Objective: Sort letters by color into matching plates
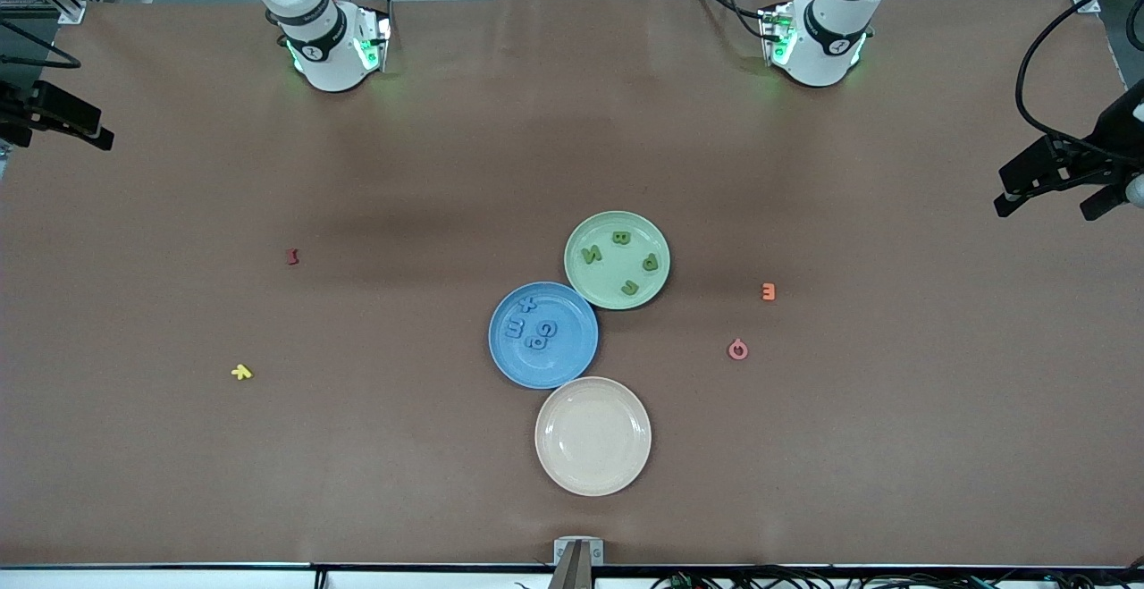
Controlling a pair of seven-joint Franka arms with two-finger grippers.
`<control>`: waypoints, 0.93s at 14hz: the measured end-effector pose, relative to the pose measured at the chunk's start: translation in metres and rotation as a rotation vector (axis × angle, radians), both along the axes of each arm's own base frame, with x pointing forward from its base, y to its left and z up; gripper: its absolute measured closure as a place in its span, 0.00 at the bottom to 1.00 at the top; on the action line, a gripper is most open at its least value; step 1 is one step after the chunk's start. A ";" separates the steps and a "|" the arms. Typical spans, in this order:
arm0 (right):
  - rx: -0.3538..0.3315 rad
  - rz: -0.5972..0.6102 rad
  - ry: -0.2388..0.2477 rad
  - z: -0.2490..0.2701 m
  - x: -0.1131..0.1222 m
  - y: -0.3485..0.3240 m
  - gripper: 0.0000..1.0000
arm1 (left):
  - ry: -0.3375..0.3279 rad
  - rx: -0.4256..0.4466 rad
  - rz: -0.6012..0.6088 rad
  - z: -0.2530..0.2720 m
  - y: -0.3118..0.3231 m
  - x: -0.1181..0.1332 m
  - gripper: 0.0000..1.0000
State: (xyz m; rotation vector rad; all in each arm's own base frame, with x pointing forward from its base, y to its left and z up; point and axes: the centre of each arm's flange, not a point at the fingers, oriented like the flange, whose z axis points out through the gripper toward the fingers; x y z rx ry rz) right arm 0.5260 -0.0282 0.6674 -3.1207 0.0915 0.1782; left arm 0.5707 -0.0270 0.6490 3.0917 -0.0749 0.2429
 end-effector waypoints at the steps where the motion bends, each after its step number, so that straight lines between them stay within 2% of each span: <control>1: 0.001 0.000 0.004 -0.002 -0.002 0.000 0.00 | 0.000 0.000 0.000 0.000 0.000 0.000 0.00; 5: 0.004 0.002 0.003 -0.010 -0.013 0.000 0.00 | 0.000 0.000 0.000 0.000 0.000 0.000 0.00; 13: -0.004 0.019 -0.031 -0.022 -0.018 0.011 0.00 | 0.000 0.000 0.000 0.000 0.000 0.000 0.00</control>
